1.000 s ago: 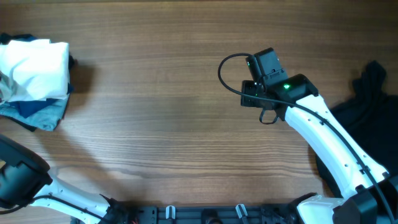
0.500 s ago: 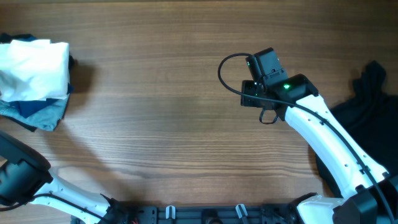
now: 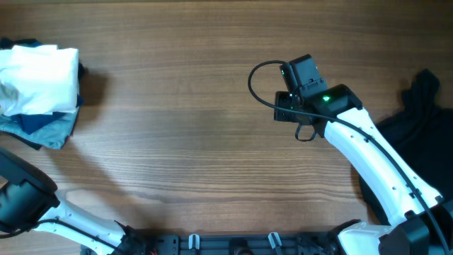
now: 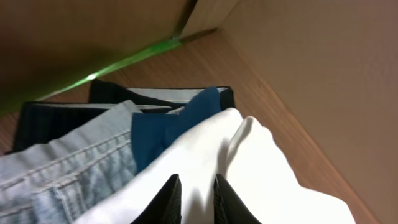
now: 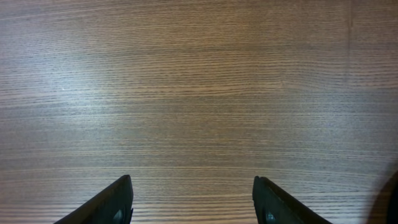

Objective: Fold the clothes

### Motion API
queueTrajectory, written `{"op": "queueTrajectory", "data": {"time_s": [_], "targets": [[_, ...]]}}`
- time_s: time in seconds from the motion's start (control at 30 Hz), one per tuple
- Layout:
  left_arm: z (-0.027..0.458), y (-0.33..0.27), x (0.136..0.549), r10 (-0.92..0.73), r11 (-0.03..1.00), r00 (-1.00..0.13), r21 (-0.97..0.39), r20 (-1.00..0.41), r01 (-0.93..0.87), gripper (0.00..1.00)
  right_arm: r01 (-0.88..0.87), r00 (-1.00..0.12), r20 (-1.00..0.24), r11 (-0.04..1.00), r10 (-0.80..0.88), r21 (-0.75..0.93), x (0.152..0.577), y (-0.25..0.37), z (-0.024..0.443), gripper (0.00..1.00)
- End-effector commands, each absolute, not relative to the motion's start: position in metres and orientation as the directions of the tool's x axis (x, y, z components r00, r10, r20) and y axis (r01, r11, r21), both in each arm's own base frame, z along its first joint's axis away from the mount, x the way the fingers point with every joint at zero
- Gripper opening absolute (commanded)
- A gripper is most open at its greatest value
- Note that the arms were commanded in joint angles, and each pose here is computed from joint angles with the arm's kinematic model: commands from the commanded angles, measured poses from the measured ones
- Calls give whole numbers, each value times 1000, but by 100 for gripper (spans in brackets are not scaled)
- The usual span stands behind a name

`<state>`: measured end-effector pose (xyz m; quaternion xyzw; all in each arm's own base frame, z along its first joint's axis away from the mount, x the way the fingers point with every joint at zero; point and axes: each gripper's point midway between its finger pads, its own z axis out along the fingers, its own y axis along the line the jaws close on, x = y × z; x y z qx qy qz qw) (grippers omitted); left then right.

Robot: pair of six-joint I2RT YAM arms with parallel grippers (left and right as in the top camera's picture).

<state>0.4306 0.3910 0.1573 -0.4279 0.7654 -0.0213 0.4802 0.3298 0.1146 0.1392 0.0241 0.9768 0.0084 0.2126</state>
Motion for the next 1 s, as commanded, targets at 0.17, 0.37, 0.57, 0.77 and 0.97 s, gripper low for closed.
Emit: {"op": "queueTrajectory", "data": {"time_s": [0.17, 0.37, 0.57, 0.77, 0.97], "targets": [[256, 338, 440, -568, 768, -182, -438, -803, -467, 42, 65, -887, -454, 997, 79, 46, 336, 114, 150, 70], [225, 176, 486, -445, 896, -524, -354, -726, -269, 51, 6, -859, -486, 953, 159, 302, 363, 140, 168, 86], [172, 25, 472, -269, 955, -799, -260, -537, -147, 73, 76, -825, -515, 949, 232, 306, 386, 80, 172, 98], [141, -58, 408, -102, 979, -951, -201, -293, -43, 100, 70, -839, -506, 962, 199, 262, 383, 41, 167, 100], [140, -38, 319, -167, 974, -985, -149, 38, -171, 100, 205, -875, -386, 946, 292, 252, 345, 32, 161, 100]]}}
